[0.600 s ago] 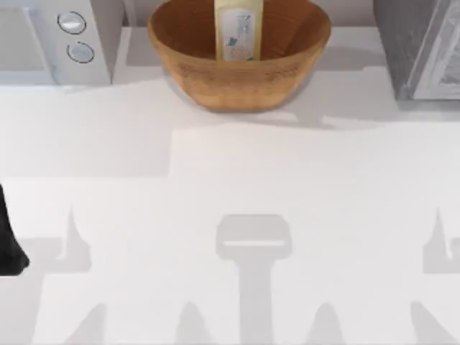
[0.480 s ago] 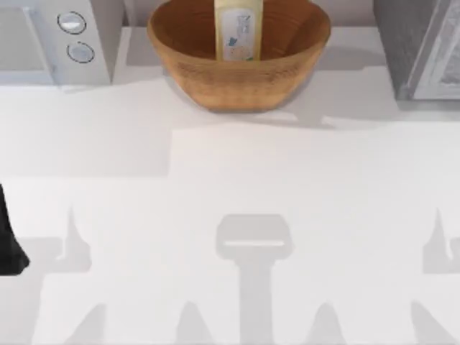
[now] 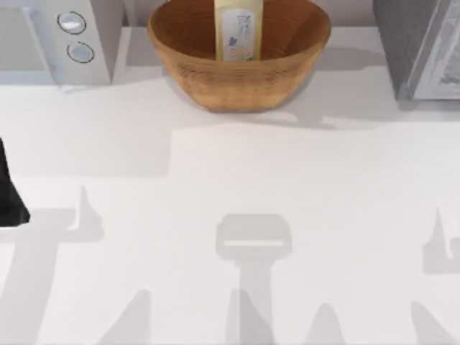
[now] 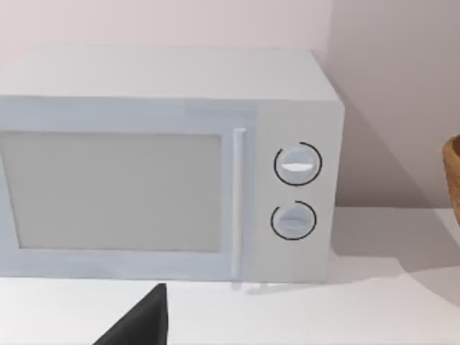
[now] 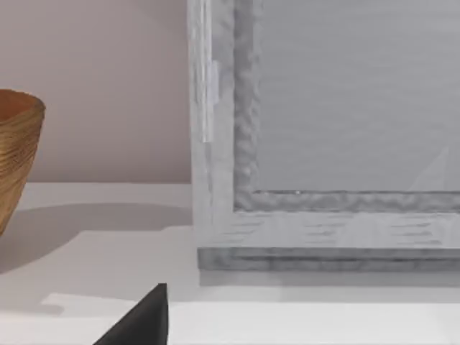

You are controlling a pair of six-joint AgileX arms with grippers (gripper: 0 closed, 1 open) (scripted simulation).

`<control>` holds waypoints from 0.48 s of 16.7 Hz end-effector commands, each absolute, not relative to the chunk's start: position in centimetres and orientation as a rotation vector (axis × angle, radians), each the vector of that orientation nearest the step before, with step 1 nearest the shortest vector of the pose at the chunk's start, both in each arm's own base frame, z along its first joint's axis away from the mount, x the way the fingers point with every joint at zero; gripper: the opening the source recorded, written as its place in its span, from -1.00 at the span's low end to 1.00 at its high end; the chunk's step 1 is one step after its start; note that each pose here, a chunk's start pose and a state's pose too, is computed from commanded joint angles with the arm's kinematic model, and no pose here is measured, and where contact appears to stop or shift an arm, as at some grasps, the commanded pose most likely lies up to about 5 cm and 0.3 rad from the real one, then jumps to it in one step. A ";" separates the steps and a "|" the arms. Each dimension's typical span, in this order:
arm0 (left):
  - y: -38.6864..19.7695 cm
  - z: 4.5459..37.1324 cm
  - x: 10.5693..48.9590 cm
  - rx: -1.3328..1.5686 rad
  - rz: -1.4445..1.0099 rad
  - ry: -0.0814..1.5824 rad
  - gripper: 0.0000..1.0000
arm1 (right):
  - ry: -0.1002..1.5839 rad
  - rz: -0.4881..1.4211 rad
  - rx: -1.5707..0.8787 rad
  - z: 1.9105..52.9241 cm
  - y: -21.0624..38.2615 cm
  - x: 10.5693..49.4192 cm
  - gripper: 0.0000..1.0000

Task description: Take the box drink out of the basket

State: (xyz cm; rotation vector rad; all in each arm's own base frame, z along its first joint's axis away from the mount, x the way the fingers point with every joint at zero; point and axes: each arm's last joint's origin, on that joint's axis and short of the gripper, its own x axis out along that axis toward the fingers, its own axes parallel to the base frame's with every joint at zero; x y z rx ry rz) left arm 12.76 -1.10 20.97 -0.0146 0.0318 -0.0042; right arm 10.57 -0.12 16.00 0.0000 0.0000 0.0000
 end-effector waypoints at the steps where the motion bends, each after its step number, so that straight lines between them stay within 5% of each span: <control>1: -1.4 22.2 13.6 -0.016 -0.005 0.029 1.00 | 0.000 0.000 0.000 16.0 -0.1 10.6 1.00; 8: -7.2 29.1 24.6 -0.025 -0.012 -0.014 1.00 | 0.000 0.000 0.000 16.0 -0.1 10.6 1.00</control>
